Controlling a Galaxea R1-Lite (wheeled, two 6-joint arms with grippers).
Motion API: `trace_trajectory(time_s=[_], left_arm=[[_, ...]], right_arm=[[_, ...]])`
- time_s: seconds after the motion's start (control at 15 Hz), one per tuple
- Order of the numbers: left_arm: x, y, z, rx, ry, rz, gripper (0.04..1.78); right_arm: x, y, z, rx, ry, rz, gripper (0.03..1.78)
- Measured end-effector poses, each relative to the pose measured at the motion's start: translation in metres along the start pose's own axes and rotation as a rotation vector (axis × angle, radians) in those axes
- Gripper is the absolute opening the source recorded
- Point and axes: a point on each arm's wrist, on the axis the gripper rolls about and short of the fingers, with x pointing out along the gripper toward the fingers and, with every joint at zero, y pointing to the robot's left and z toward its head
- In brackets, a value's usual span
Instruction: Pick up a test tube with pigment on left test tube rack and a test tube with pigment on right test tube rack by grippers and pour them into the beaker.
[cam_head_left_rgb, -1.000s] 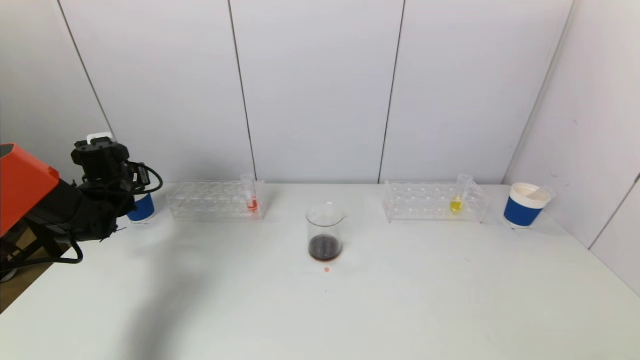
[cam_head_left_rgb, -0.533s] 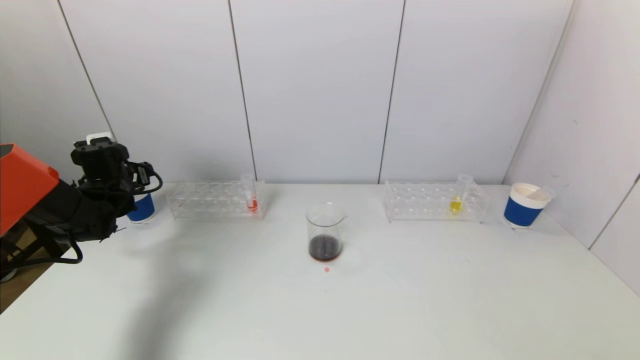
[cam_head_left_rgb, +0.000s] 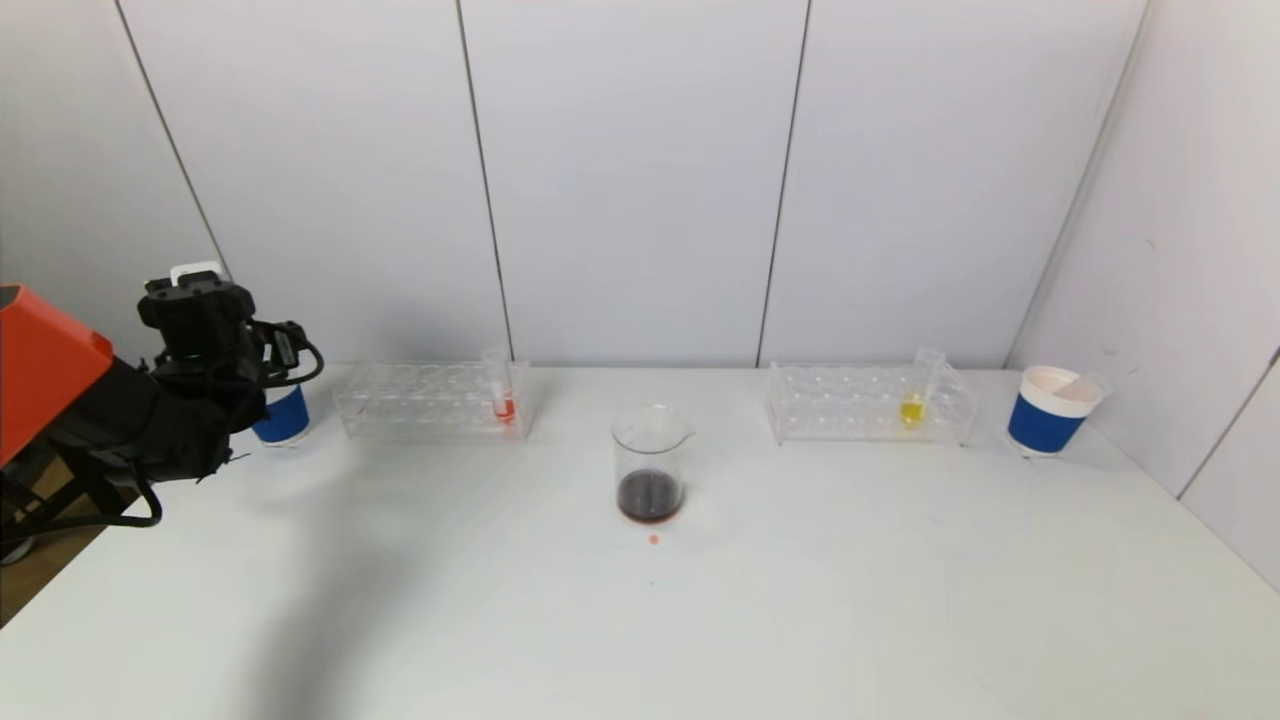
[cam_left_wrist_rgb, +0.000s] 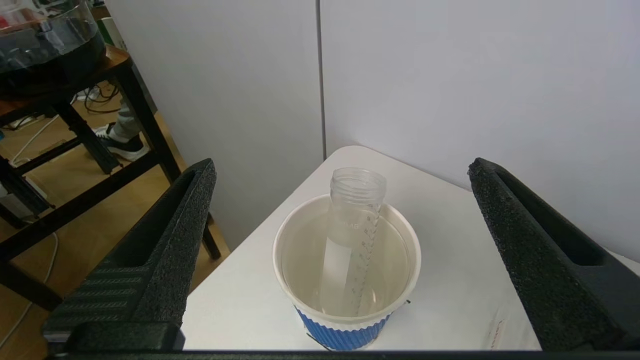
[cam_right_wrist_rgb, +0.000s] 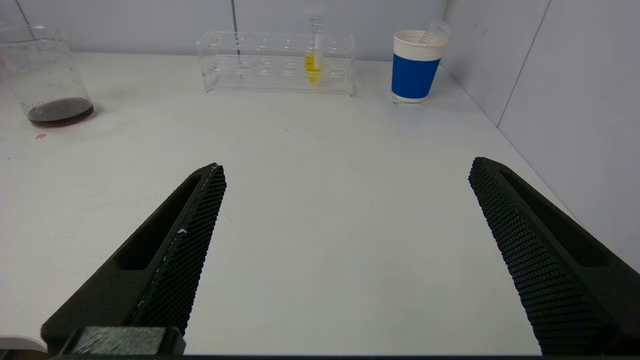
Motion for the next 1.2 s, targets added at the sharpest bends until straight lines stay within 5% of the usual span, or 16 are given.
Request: trace_trajectory(time_s=[0.6, 1.2], left_arm=[[-0.041, 0.009, 0.072, -0.016, -0.068, -0.045, 1.76], [-0.173, 0.029, 0.163, -0.035, -0.121, -0.192, 1.76]], right_arm=[[0.000, 0.000, 0.000, 0.000, 0.000, 0.000, 1.77], [0.000, 0.000, 0.000, 0.000, 0.000, 0.000, 1.77]])
